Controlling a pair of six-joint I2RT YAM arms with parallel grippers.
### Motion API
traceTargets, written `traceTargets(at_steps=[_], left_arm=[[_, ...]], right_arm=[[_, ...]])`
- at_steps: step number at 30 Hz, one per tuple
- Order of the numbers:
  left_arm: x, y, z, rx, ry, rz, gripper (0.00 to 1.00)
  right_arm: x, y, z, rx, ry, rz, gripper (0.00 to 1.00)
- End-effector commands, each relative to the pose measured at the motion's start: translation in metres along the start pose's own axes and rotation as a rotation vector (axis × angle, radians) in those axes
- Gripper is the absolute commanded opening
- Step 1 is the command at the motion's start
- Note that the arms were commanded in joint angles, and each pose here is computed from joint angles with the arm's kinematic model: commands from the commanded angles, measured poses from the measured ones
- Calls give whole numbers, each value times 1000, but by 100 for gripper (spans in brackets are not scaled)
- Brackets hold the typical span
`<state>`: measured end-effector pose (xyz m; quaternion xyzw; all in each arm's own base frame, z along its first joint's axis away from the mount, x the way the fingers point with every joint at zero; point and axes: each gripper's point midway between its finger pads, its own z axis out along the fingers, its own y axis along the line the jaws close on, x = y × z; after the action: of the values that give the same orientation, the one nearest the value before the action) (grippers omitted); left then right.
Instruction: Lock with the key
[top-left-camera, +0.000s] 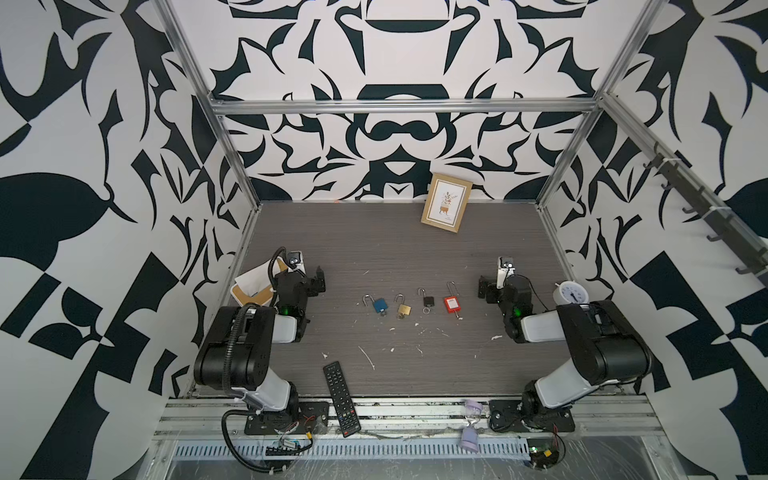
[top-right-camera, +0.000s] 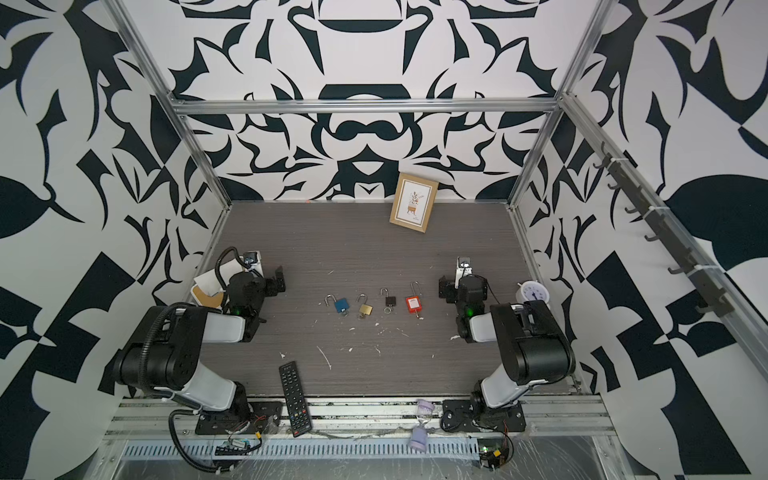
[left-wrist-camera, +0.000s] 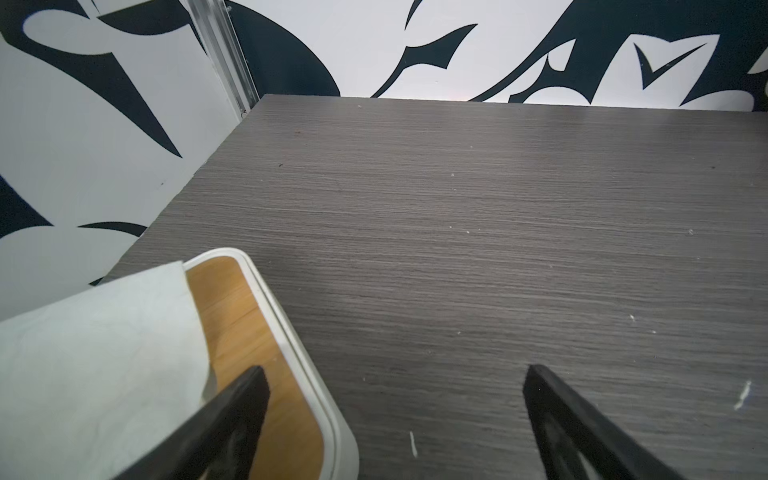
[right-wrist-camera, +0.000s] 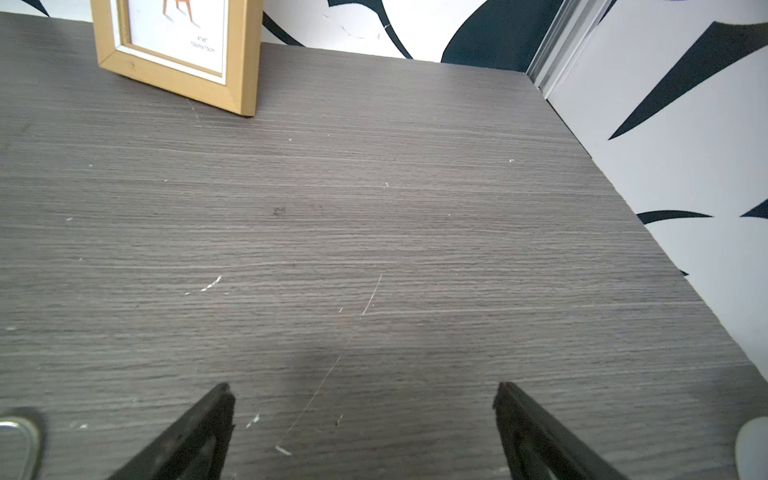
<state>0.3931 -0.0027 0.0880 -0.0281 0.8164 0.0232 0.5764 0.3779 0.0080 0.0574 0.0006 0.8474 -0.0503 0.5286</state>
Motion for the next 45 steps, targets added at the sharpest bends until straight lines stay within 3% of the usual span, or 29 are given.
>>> traceTargets(at_steps=[1,40,43,45], left_arm=[[-1,-1,-1,13,-11,-2,99],[-1,-4,0,25,2,10,99],[-5,-3,-1,21,-16,12,99],[-20,-2,-4,-13,27,23,99]], right_arm=[[-23,-1,-1,-2,-67,9,100],[-24,4,-1,-27,-67,-7,100],[-43,9,-5,-52,-61,-23,100],[-65,-6,-15,52,-28,-12,100]])
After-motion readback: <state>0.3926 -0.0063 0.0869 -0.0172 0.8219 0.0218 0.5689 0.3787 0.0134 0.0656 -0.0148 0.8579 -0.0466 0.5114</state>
